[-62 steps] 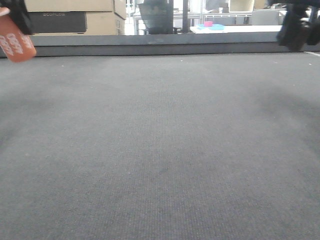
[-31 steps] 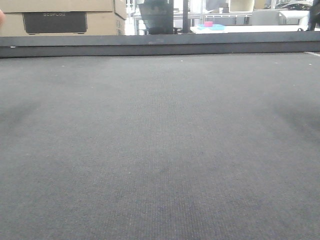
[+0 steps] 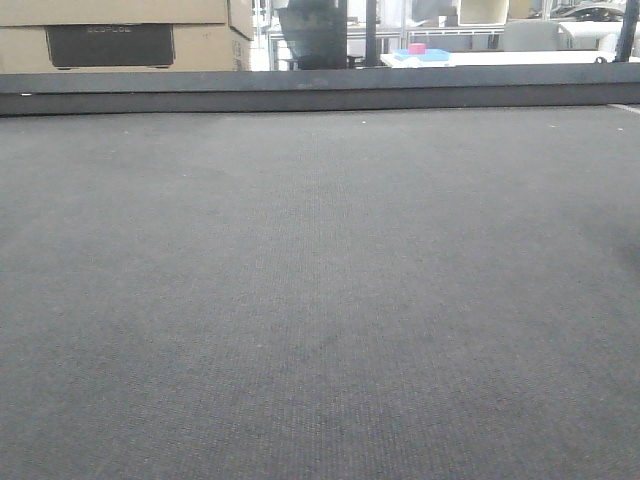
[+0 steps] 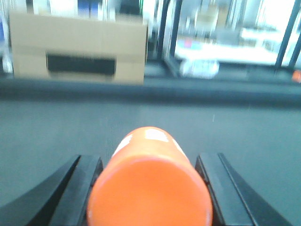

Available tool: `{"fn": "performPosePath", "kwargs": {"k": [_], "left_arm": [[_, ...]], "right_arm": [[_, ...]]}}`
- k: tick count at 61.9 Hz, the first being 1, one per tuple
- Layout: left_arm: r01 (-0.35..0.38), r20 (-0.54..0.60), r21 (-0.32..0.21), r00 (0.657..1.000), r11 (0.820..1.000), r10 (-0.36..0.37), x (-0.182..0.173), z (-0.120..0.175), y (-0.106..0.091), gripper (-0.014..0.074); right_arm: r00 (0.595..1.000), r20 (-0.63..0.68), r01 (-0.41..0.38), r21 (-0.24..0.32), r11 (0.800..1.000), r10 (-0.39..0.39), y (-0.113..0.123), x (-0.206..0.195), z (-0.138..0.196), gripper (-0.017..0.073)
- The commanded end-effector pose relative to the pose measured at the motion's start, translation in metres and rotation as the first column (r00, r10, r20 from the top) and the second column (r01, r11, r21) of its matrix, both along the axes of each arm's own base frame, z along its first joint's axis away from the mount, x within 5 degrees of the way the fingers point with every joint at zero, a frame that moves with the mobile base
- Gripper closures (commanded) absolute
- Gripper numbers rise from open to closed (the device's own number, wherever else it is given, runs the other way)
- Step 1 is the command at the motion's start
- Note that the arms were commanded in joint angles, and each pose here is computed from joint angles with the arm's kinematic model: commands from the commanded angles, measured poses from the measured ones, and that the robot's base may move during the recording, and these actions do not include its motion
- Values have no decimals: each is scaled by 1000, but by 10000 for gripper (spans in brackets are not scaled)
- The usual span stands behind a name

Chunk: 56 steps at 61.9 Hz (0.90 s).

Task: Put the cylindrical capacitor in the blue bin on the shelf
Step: 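Drive away from the table holding both cylinders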

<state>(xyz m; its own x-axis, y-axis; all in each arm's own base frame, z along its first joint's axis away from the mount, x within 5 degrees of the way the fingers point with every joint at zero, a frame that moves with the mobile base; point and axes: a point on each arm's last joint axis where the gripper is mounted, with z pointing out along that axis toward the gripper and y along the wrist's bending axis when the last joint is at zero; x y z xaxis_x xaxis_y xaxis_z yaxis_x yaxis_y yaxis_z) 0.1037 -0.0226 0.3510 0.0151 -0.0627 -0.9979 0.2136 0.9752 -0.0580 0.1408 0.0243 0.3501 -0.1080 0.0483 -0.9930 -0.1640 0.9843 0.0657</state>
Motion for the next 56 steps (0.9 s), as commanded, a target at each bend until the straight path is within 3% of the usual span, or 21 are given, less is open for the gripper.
{"fn": "performPosePath", "kwargs": {"k": [1,22,56], "left_arm": [[4,80,-14,997,1000,-3,-15,7,3,704],[-13,230,-39,973,999,22,-51,18,12,704],[-12,258,-45,966,999,23,-57,20,13,704]], "right_arm": [[996,94,0,3,1000,0,-3,-15,11,724],[972,235,-2,27,1000,-4,-9,-50,27,724],[967,253,-3,30,1000,-5,-9,-53,29,724]]}}
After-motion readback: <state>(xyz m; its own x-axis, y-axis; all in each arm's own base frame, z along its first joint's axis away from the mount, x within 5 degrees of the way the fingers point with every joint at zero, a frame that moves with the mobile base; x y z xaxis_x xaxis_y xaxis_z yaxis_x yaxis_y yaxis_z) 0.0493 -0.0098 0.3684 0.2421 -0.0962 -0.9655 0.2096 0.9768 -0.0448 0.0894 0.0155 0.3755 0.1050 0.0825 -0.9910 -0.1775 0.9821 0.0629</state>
